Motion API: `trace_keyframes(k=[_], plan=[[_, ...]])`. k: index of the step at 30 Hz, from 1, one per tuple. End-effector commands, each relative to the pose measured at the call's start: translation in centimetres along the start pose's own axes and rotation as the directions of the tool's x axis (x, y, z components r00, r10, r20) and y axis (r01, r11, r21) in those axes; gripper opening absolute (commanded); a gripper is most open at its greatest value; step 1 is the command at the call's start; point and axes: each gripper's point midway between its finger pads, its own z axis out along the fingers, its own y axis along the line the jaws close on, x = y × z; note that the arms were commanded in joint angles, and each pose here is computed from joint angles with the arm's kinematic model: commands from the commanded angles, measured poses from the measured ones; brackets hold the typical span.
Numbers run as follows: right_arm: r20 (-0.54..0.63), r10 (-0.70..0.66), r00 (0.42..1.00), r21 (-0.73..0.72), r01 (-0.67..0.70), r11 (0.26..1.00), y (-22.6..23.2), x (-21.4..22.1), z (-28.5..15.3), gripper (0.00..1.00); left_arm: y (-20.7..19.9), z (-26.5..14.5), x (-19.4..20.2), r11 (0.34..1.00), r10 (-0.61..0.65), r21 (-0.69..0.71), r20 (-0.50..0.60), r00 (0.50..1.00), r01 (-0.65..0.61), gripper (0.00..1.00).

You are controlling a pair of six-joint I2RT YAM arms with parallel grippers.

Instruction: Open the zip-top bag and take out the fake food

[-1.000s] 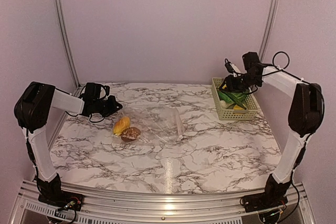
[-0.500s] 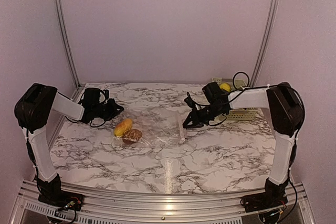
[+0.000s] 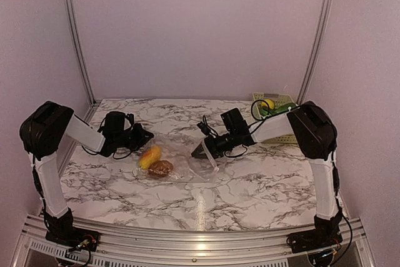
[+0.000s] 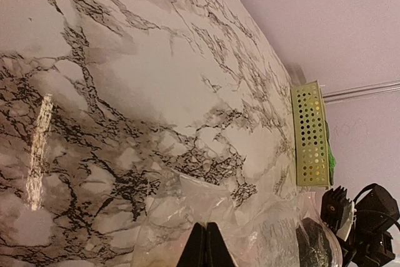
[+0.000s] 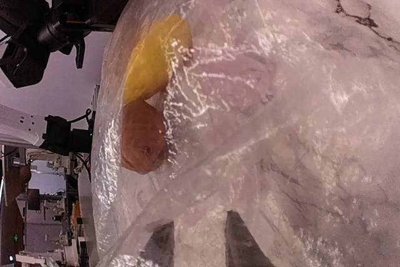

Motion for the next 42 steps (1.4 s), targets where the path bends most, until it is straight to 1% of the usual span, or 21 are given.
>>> trace_keyframes(k=[1,3,6,11,13,15,17,18,20,22,24,28,30,33,37,39,42], plan=[[0.021,-0.051,0.998,-0.127,0.053,0.991,2.1,-0.9,2.5,0.29,-1.5,0.7,0.8,0.997,-0.065,0.043,0.037,0.997,0.063,0.0],[0.026,-0.055,0.998,-0.141,0.059,0.988,2.3,-1.1,3.1,0.31,-1.8,1.2,1.6,0.995,-0.087,0.055,0.028,0.996,0.085,0.0],[0.035,-0.071,0.997,-0.162,0.076,0.984,2.9,-1.5,3.8,0.31,-2.1,1.8,2.6,0.989,-0.129,0.074,0.016,0.992,0.127,0.0],[0.06,-0.097,0.993,-0.248,0.109,0.963,4.9,-2.4,4.4,0.33,-3.2,2.4,3.7,0.965,-0.21,0.16,0.005,0.978,0.206,0.0],[0.069,-0.097,0.993,-0.255,0.111,0.96,5.0,-2.5,4.3,0.36,-3.5,2.6,3.9,0.963,-0.214,0.169,-0.007,0.977,0.212,0.0],[0.054,-0.08,0.995,-0.221,0.09,0.971,4.0,-2.2,4.6,0.36,-3.6,2.6,3.6,0.974,-0.178,0.142,-0.01,0.984,0.177,0.01],[0.03,-0.06,0.998,-0.17,0.064,0.983,2.2,-1.3,4.6,0.36,-3.2,2.2,3.1,0.992,-0.111,0.063,-0.015,0.994,0.112,0.23],[0.018,-0.044,0.999,-0.152,0.046,0.987,1.4,-0.6,4.6,0.36,-3.1,1.8,2.6,0.997,-0.068,0.022,-0.019,0.997,0.069,0.33],[0.008,-0.034,0.999,-0.139,0.035,0.99,0.8,0.4,4.4,0.37,-2.9,0.7,1.8,0.999,0.018,-0.047,-0.038,0.999,-0.02,0.45],[0.006,-0.045,0.999,-0.146,0.045,0.988,0.8,1.1,3.8,0.4,-2.5,-0.5,1.4,0.99,0.075,-0.109,-0.084,0.994,-0.084,0.53],[0.004,-0.067,0.998,-0.152,0.067,0.986,1.0,1.6,3.4,0.44,-1.3,-2.2,1.8,0.977,0.095,-0.177,-0.141,0.985,-0.12,0.6],[-0.005,-0.132,0.991,-0.165,0.129,0.978,1.5,2.5,2.8,0.49,0.4,-5.4,3.7,0.94,0.154,-0.257,-0.264,0.952,-0.224,0.71],[-0.005,-0.157,0.988,-0.17,0.154,0.973,1.8,2.9,2.6,0.51,1.1,-6.7,5.2,0.933,0.151,-0.267,-0.322,0.935,-0.243,0.72],[-0.007,-0.174,0.985,-0.174,0.17,0.97,2.0,3.2,2.6,0.51,2.2,-7.9,7.7,0.934,0.133,-0.262,-0.375,0.917,-0.243,0.72],[-0.024,-0.206,0.978,-0.18,0.199,0.963,2.8,3.3,3.1,0.53,2.9,-7.8,10.1,0.925,0.137,-0.266,-0.436,0.889,-0.273,0.71],[-0.039,-0.223,0.974,-0.177,0.213,0.961,3.0,3.5,3.4,0.53,2.5,-7.2,11.1,0.923,0.149,-0.253,-0.459,0.876,-0.29,0.63],[-0.045,-0.232,0.972,-0.184,0.22,0.958,3.2,3.7,3.6,0.56,1.0,-5.7,12.6,0.938,0.16,-0.198,-0.481,0.862,-0.285,0.44]])
